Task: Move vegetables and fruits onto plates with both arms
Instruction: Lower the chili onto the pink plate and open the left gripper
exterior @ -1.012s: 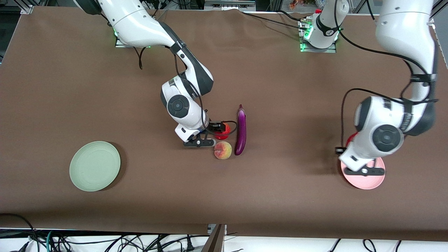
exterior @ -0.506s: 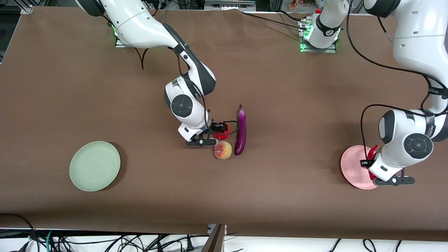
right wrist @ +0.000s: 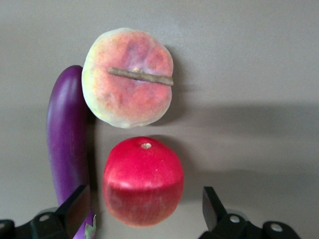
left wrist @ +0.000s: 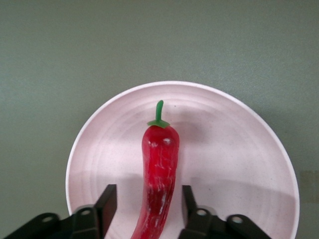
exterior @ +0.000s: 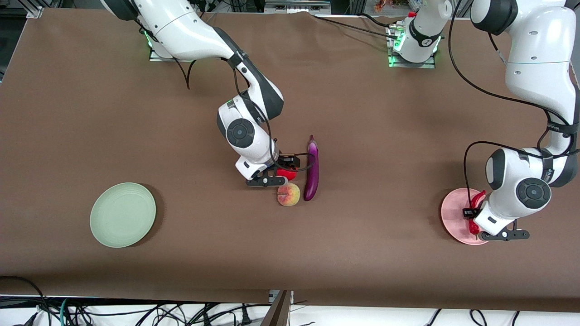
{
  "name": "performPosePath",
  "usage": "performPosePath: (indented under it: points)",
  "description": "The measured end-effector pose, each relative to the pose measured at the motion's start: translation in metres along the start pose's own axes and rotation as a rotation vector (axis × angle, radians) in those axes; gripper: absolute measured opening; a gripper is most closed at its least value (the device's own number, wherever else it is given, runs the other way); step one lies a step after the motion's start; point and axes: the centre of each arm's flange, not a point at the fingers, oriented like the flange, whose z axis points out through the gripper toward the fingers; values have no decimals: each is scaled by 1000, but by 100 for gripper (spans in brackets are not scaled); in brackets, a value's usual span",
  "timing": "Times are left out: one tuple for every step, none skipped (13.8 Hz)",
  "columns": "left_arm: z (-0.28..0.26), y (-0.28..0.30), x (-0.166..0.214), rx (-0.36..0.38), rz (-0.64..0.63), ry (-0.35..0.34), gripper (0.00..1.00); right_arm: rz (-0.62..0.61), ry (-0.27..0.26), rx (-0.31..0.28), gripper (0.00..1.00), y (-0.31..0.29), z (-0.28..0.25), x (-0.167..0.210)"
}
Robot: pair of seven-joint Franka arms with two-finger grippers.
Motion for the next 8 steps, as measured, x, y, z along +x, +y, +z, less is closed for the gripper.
performPosePath:
  points:
    - [-5, -1, 3, 0, -2, 10, 76, -1, -3, -2, 100, -1, 2, -2]
    - [-11, 1, 6, -2, -1, 17, 87, -2, -7, -4, 100, -2, 5, -4]
    - [-20, 7, 7, -10, 6, 7, 96, -4, -11, -7, 100, -3, 9, -6]
    - [-34, 22, 6, -30, 18, -20, 100, -4, -15, -10, 100, -4, 13, -7]
    - [-50, 41, 3, -60, 31, -53, 100, -4, -20, -13, 100, -3, 17, -8]
    - [-66, 63, -2, -99, 46, -87, 100, -4, -21, -15, 100, -3, 20, -9]
    - [-82, 88, -8, -139, 66, -119, 100, -4, -18, -13, 100, -3, 23, -9]
    - [-95, 114, -13, -177, 90, -136, 100, -4, -15, -12, 100, -3, 26, -9]
